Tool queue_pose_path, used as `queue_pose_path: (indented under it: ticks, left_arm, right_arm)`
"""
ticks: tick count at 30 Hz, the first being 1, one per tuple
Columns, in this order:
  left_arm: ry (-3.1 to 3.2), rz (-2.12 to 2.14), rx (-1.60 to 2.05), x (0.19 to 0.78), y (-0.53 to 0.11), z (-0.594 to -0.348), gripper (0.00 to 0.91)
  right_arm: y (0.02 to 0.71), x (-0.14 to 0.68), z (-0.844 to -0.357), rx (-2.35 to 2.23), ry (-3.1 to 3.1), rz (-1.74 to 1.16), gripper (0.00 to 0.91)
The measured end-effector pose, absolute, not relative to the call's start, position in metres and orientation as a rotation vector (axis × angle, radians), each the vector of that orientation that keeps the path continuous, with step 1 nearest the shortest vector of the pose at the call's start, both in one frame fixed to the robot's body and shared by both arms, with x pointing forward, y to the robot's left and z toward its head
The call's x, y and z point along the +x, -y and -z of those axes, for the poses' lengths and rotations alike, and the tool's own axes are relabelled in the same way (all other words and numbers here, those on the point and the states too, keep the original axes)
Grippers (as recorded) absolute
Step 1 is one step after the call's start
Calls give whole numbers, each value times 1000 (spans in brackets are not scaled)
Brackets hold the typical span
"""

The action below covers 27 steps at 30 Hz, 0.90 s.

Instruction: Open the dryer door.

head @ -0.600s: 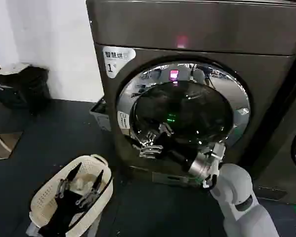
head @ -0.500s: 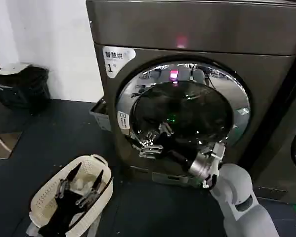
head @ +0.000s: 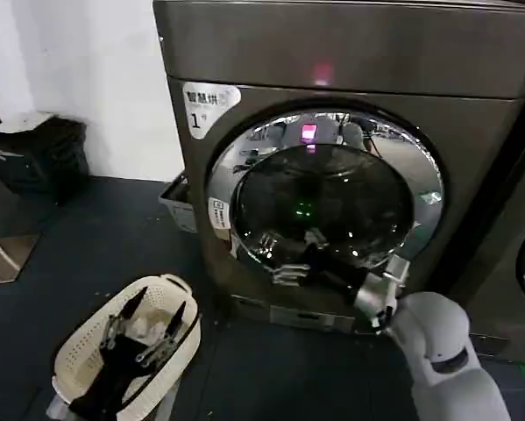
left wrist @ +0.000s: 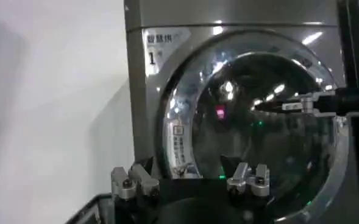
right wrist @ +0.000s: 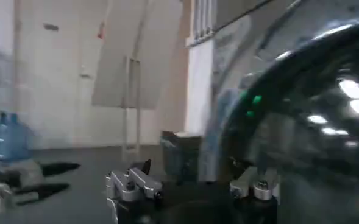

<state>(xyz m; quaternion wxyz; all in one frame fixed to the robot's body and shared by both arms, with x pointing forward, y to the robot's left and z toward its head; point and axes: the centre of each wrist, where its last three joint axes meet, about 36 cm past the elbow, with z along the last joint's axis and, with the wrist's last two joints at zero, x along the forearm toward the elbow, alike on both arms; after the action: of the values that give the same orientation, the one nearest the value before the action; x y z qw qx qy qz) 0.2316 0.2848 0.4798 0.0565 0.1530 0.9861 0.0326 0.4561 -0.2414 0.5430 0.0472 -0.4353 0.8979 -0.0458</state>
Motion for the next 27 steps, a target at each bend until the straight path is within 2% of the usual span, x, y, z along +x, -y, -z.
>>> queue_pose_path:
  ticks: [27]
  left_arm:
    - [-3007, -87, 427, 232, -282, -485, 907]
  right_arm:
    - [173, 520, -513, -1446, -2725, 170, 907]
